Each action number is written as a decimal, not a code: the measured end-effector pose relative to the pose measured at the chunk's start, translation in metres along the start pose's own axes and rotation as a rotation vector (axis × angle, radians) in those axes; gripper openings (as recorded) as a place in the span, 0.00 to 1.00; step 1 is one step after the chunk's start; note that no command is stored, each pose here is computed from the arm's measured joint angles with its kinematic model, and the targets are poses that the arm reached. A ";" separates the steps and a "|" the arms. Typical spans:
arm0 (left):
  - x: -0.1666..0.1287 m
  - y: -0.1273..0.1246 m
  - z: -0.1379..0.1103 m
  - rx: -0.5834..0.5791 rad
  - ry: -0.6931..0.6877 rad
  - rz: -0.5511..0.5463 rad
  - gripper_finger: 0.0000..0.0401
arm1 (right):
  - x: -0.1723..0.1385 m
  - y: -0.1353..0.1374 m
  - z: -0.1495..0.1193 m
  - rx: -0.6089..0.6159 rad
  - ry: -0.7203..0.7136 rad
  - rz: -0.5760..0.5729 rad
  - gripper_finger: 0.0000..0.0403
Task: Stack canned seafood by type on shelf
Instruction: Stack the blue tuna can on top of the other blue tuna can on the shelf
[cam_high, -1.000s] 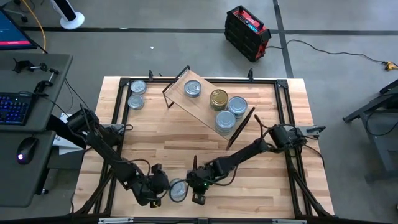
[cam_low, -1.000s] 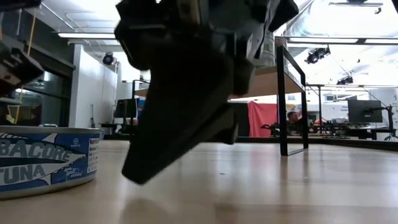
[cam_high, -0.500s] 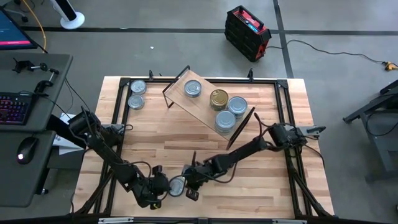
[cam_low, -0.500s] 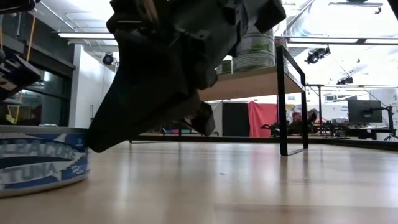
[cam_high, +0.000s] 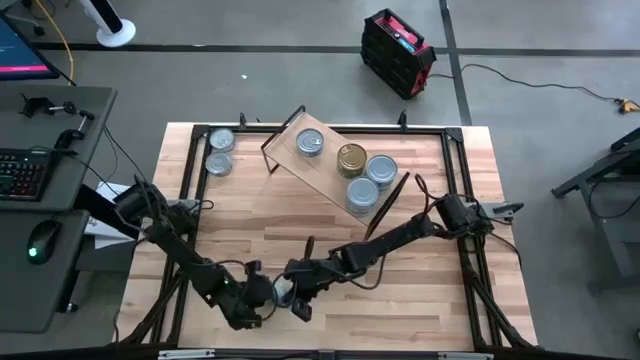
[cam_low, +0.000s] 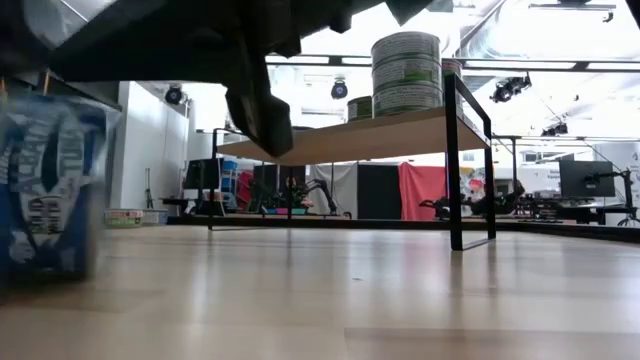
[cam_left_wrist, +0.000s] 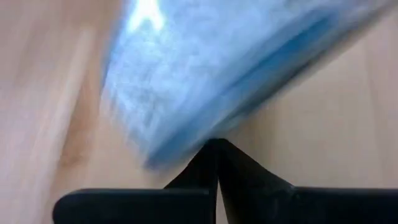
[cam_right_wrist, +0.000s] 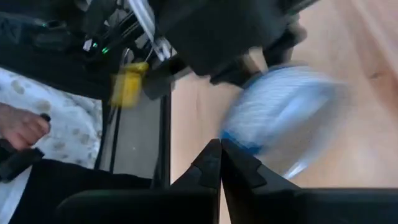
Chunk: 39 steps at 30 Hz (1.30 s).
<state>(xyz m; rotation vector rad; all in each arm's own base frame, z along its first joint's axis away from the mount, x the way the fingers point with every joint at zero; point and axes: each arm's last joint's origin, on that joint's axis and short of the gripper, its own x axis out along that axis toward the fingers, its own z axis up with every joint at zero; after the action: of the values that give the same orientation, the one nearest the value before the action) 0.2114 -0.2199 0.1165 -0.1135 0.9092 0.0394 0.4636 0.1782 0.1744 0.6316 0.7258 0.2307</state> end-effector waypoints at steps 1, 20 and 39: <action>0.000 0.001 0.000 0.012 0.004 0.007 0.00 | 0.001 0.000 0.000 -0.001 -0.005 0.012 0.00; -0.016 0.002 0.009 -0.081 0.037 -0.050 0.00 | -0.014 0.008 0.005 -0.061 0.018 0.011 0.00; -0.080 0.066 0.097 0.077 -0.001 -0.178 0.32 | -0.094 0.046 -0.024 -0.120 0.247 -0.372 0.00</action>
<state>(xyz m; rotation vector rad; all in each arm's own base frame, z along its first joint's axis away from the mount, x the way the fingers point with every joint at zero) 0.2325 -0.1417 0.2331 -0.1227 0.8956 -0.1605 0.3795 0.1875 0.2402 0.3471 1.0441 0.0066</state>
